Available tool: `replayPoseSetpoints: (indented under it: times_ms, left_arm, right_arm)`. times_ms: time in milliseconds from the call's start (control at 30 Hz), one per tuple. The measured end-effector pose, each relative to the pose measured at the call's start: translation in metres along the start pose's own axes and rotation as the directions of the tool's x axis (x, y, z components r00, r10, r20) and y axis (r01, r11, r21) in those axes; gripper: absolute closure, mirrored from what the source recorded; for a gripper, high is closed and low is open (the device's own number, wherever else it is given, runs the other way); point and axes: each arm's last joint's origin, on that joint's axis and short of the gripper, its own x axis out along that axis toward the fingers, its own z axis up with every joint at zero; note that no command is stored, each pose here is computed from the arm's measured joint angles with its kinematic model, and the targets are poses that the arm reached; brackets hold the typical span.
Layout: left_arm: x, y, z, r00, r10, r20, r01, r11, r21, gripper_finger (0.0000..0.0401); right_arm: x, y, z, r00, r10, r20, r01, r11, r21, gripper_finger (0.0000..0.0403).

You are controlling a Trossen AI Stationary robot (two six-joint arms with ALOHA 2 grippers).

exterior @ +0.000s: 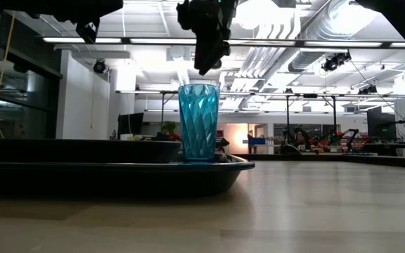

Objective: Pick and place plate/cup/fork/spoon on tray
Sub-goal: Return to Home Position

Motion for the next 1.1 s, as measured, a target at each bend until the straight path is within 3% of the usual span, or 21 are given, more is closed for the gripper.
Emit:
replayPoseSetpoints:
  times_ms: [1100]
  left_arm:
    - [0.0,0.0,0.0,1.0,0.0,0.0,0.0,1.0,0.0,0.0401]
  right_arm:
    - [-0.001,0.0009,-0.0009,0.999,0.032,-0.01,-0.032,0.999,-0.004,0.0224]
